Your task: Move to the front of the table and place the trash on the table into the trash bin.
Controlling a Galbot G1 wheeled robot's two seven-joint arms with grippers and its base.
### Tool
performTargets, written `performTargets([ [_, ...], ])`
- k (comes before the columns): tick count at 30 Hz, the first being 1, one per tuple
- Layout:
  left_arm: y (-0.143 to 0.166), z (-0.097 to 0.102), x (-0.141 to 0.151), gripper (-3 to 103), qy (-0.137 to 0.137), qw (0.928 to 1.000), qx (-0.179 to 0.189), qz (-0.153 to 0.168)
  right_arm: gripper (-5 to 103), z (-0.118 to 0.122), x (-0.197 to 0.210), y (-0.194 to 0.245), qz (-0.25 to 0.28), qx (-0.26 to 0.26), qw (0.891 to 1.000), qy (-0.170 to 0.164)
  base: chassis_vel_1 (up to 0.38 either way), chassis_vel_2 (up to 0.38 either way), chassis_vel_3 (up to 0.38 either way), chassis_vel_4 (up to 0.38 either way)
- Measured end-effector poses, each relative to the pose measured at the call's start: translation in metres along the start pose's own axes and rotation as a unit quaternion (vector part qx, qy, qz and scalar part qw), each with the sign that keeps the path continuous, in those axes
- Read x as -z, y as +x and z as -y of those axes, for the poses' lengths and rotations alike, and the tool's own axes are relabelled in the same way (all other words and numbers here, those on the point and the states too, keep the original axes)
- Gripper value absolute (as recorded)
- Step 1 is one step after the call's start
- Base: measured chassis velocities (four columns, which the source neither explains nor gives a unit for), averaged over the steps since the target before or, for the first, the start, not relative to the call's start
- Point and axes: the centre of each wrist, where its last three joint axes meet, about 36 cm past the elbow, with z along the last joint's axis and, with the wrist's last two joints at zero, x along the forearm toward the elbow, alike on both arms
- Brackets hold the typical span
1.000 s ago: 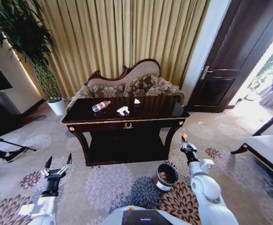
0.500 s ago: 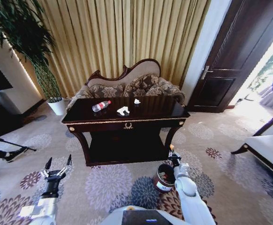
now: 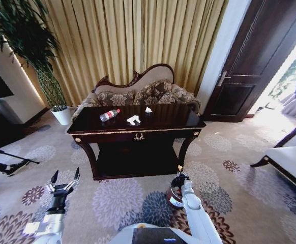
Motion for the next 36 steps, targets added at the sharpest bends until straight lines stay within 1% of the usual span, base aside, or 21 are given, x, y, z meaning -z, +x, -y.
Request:
performTargets([
  [5,0.000,0.000,-0.001,100,0.001,1.0000,0.000,0.000,2,-0.004,-0.012,-0.014,-0.025,-0.008,1.000,0.006,0.000,0.000,0.000,0.000],
  [7,-0.001,0.000,-0.001,100,0.001,1.0000,0.001,0.001,2,-0.007,-0.021,-0.024,-0.038,-0.013,0.999,0.020,0.000,0.000,0.000,0.000],
  [8,-0.001,0.000,-0.001,100,0.001,1.0000,0.001,0.001,2,-0.007,-0.021,-0.024,-0.038,-0.013,0.999,0.020,0.000,0.000,0.000,0.000],
  [10,-0.001,0.000,0.000,100,0.001,1.0000,0.001,0.002,2,-0.011,-0.029,-0.030,-0.045,-0.018,0.998,0.037,0.000,0.000,0.000,0.000],
  [13,-0.002,0.000,0.000,100,0.001,1.0000,0.002,0.002,2,-0.012,-0.038,-0.028,-0.056,-0.017,0.997,0.048,0.000,0.000,0.000,0.000],
  [15,-0.002,0.000,-0.001,100,0.001,1.0000,0.002,0.002,2,-0.013,-0.050,-0.023,-0.072,-0.013,0.995,0.061,0.000,0.000,0.000,0.000],
  [22,-0.002,0.000,-0.004,100,0.002,1.0000,0.002,-0.001,2,-0.012,-0.073,-0.016,-0.100,-0.011,0.992,0.071,0.000,0.000,0.000,0.000],
  [33,-0.002,-0.001,-0.002,100,0.001,1.0000,0.000,-0.001,2,-0.010,-0.081,-0.022,-0.119,-0.026,0.989,0.086,0.000,0.000,0.000,0.000],
  [34,-0.001,-0.001,-0.002,100,0.001,1.0000,0.000,-0.001,-1,-0.011,-0.082,-0.023,-0.121,-0.027,0.989,0.087,0.000,0.000,0.000,0.000],
  [35,-0.001,-0.002,-0.002,100,0.002,1.0000,0.000,-0.001,2,-0.010,-0.082,-0.023,-0.120,-0.030,0.988,0.091,0.000,0.000,0.000,0.000],
  [36,-0.001,-0.002,-0.002,100,0.002,1.0000,0.001,-0.002,8,-0.010,-0.081,-0.023,-0.119,-0.031,0.988,0.095,0.000,0.000,0.000,0.000],
])
